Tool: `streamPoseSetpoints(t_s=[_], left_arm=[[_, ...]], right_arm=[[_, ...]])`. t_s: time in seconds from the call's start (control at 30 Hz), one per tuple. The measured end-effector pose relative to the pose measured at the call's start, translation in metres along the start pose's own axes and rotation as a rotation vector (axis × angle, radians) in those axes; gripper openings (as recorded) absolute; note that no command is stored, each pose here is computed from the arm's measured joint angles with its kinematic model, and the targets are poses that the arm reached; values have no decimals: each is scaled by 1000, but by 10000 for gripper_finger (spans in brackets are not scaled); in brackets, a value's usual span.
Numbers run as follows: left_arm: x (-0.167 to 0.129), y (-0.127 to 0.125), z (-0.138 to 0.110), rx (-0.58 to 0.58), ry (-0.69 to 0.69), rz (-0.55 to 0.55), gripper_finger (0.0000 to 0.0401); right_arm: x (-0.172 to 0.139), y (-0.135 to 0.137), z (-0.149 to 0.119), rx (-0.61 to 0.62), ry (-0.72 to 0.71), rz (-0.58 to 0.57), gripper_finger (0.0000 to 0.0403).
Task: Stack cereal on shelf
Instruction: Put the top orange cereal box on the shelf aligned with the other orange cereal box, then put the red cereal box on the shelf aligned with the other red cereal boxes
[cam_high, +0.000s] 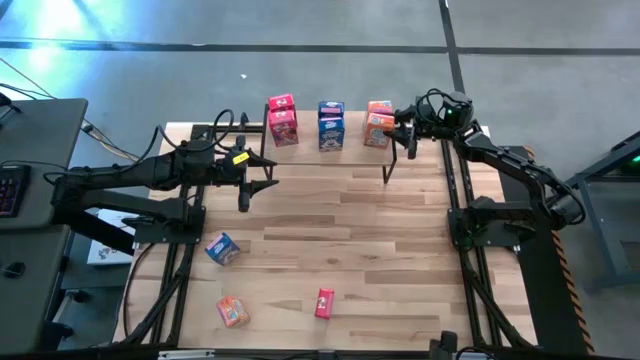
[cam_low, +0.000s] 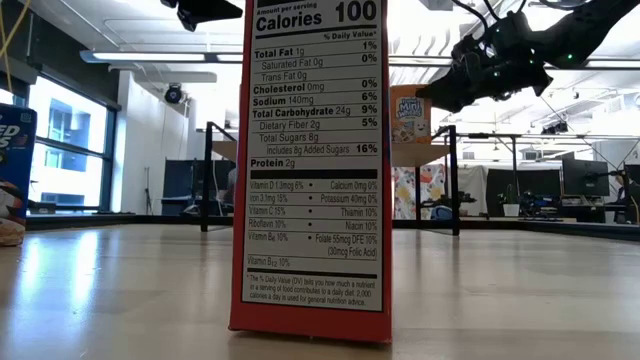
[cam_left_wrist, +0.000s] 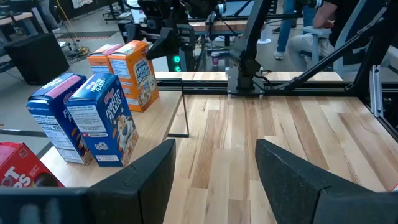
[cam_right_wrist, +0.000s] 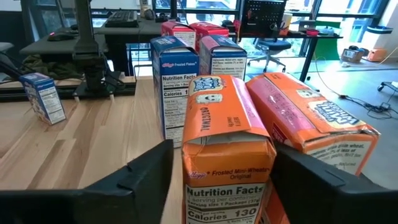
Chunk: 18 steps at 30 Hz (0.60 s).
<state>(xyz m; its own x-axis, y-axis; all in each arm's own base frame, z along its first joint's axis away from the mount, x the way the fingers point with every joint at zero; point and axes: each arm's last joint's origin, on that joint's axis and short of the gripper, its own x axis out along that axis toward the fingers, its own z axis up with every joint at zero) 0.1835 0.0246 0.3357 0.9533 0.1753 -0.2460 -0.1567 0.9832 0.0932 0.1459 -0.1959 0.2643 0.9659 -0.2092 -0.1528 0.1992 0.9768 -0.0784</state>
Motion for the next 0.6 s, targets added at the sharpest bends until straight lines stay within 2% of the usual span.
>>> streamPoseSetpoints(t_s=[0.2, 0.6], left_arm=[[0, 0, 0, 0, 0, 0, 211], [0, 0, 0, 0, 0, 0, 211]], right_arm=[[-3, 2, 5, -16, -19, -7, 283], [-23, 19, 26, -37, -75, -1, 284]])
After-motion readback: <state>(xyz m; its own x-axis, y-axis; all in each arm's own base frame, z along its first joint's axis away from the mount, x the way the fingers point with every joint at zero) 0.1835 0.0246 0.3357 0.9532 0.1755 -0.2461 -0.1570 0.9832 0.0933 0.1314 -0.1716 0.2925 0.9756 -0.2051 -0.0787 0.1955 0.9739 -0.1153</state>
